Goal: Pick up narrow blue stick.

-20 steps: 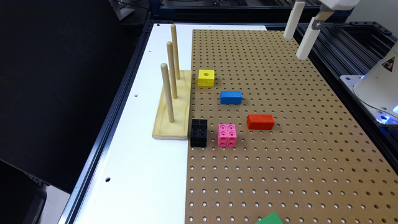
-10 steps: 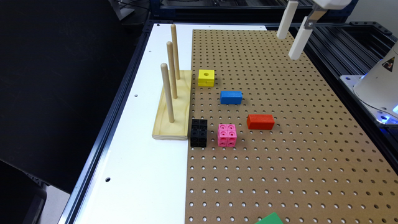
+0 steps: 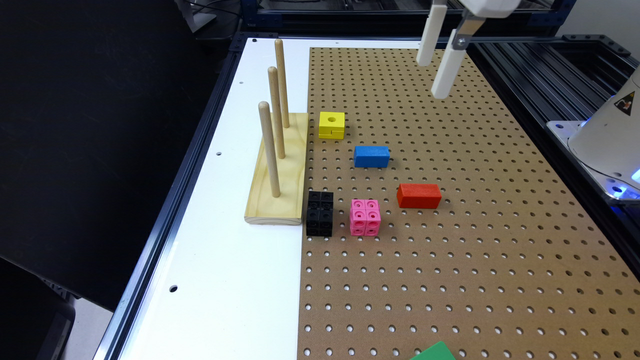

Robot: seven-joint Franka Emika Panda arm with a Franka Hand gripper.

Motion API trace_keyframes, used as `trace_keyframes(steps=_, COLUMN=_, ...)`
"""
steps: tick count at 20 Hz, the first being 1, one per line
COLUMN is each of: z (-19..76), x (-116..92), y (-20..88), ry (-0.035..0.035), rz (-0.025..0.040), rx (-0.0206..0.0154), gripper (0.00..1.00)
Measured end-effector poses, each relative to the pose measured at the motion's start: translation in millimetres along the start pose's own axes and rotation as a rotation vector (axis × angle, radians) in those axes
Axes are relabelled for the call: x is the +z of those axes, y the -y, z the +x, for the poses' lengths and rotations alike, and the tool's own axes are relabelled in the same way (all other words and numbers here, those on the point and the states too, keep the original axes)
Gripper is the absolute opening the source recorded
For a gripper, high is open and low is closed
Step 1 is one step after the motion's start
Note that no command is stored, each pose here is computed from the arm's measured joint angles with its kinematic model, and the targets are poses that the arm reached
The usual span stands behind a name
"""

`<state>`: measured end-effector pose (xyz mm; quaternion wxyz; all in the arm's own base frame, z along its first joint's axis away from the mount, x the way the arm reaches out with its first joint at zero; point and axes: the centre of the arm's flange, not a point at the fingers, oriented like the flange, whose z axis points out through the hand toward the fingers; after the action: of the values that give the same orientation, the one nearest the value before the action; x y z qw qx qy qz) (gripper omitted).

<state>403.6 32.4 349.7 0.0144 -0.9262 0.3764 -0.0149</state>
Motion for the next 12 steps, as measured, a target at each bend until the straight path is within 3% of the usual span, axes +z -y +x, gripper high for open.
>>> trace_keyframes(steps=2, z=4.8, x=1.0, y=0.9, ry=0.0018, rz=-0.002, rx=0.0056, gripper=1.0)
trace_keyframes(steps=6, z=8.9, x=0.5, y=1.0, ry=0.0007, rz=-0.0013, rx=0.0116, gripper=1.0)
trace_keyframes(steps=9, z=10.4, x=0.4, y=0.0, ry=0.0004, rz=-0.0013, rx=0.0149, gripper=1.0)
trace_keyframes(steps=12, z=11.1, x=5.9, y=0.1, ry=0.0072, rz=-0.0075, rx=0.016, gripper=1.0)
